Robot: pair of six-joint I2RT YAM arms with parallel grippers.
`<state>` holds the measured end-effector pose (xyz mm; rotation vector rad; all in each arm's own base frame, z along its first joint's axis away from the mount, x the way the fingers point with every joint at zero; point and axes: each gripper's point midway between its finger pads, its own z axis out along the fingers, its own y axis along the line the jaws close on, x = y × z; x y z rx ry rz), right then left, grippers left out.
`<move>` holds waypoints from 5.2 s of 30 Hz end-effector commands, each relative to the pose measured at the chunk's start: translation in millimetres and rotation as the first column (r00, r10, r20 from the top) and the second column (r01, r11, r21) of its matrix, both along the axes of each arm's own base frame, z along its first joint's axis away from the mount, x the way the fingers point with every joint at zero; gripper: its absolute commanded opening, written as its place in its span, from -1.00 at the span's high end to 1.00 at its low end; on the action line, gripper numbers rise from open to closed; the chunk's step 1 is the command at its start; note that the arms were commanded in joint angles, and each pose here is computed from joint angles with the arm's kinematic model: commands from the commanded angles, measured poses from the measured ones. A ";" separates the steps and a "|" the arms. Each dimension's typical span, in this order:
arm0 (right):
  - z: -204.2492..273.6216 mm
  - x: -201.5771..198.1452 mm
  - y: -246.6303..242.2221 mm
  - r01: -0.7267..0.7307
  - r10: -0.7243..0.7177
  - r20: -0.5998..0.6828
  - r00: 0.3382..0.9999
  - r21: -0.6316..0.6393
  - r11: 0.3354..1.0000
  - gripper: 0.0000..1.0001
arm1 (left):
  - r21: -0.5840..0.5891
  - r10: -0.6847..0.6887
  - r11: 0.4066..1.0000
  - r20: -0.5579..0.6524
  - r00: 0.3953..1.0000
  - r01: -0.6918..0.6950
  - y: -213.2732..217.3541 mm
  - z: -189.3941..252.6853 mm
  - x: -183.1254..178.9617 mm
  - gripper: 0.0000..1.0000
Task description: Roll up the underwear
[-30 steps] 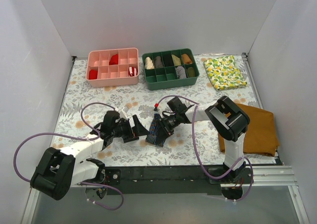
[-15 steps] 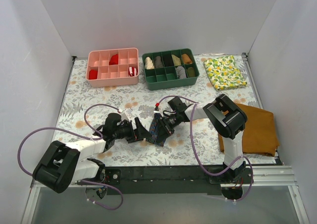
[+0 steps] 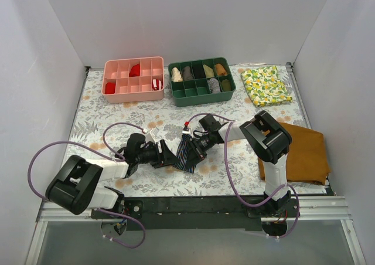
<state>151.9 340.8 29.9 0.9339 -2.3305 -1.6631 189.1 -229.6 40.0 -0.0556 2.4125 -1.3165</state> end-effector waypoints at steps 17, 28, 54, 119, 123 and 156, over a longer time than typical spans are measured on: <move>-5.9 1.7 -4.0 0.008 -0.004 0.073 0.997 -0.056 0.998 0.68 | 0.144 0.006 0.990 -0.151 0.988 0.016 2.4 -43.1 -7.3 0.91; 39.8 52.3 -24.9 0.329 -0.190 0.647 0.738 -0.099 0.939 -0.89 | 0.280 0.036 0.960 -0.191 0.981 0.020 7.7 -36.3 1.5 1.00; 62.4 16.6 -6.3 0.340 0.143 0.970 0.194 -0.204 0.918 -0.62 | 0.433 0.067 0.893 -0.393 0.917 0.121 6.2 -33.4 13.5 1.00; -17.3 -31.7 -6.1 0.014 0.171 0.748 0.641 -0.234 0.972 0.97 | 0.422 0.082 0.905 -0.282 0.956 0.047 10.7 -15.3 56.5 0.05; -15.0 -37.6 -4.1 -0.033 0.168 0.695 0.699 -0.204 0.978 0.97 | 0.411 0.142 0.911 -0.224 0.964 -0.038 22.4 1.8 77.0 -0.08; 3.7 -12.2 8.2 -0.067 0.068 0.023 0.997 -0.038 0.997 0.97 | 0.124 0.078 0.990 -0.070 0.994 -0.069 11.2 14.4 -9.6 -0.44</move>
